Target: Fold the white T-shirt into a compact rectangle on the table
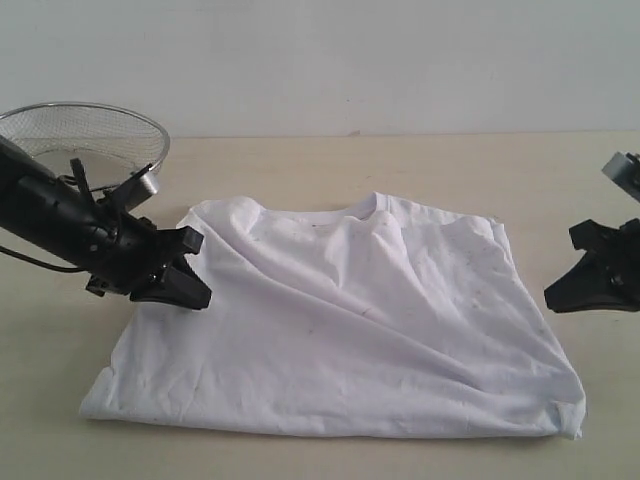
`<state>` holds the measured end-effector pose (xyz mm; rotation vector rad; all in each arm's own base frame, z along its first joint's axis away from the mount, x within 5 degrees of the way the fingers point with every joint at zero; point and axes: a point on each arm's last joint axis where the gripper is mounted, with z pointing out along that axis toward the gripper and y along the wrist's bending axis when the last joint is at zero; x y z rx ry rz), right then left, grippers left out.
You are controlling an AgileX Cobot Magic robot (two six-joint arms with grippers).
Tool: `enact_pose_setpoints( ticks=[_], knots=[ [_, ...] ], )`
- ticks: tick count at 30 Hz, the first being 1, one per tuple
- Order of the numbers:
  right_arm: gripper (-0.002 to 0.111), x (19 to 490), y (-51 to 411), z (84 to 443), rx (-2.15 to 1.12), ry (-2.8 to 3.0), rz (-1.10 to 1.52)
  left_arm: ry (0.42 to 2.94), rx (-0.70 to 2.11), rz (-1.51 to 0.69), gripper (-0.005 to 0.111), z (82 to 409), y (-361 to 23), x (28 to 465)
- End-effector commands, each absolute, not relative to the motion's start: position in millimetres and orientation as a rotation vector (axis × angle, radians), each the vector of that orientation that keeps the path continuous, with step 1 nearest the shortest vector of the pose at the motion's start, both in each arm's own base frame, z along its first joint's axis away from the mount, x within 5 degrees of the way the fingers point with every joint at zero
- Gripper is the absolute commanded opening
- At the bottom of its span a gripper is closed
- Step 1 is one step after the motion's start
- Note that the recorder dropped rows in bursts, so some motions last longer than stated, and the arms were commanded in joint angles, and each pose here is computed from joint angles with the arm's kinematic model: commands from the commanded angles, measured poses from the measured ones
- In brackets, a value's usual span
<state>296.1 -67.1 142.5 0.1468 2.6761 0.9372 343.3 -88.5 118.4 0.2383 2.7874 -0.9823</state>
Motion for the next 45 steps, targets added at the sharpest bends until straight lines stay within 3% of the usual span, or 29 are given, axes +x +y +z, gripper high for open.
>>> enact_pose_setpoints(
  ticks=[1,2,4,7,8,12,16,19,20,24,25,35,45],
  knots=[
    [0.001,298,-73,122,0.201,2.693,0.929,2.771,0.206,-0.967,0.004,119,-87,342],
    [0.003,298,-74,120,0.208,2.693,0.931,2.770,0.202,-0.973,0.004,119,-87,342],
    [0.020,299,-75,117,0.226,2.701,0.914,2.769,0.200,-0.974,0.004,120,-87,342],
    [0.071,299,-74,117,0.280,2.706,0.919,2.769,0.200,-0.974,0.004,120,-87,342],
    [0.076,299,-73,117,0.302,2.709,0.926,2.769,0.200,-0.974,0.004,120,-87,342],
    [0.059,307,-53,114,0.231,2.752,0.847,2.770,0.204,-0.974,0.004,119,-87,342],
    [0.071,317,-22,98,0.189,2.805,0.750,2.770,0.204,-0.974,0.004,119,-87,342],
    [0.064,321,-5,84,0.155,2.839,0.697,2.770,0.204,-0.974,0.004,119,-87,342],
    [0.048,323,2,77,0.132,2.860,0.704,2.770,0.204,-0.974,0.004,119,-87,342],
    [0.004,326,4,72,0.059,2.892,0.693,2.774,0.189,-0.977,0.004,119,-87,342],
    [0.000,327,1,72,0.053,2.905,0.674,2.775,0.192,-0.984,0.004,120,-88,341],
    [0.000,338,-46,96,0.088,2.991,0.390,2.786,0.283,-1.052,0.004,121,-116,332],
    [0.000,333,-89,103,0.240,2.985,0.368,2.776,0.392,-1.075,0.004,122,-159,319]
  ],
)
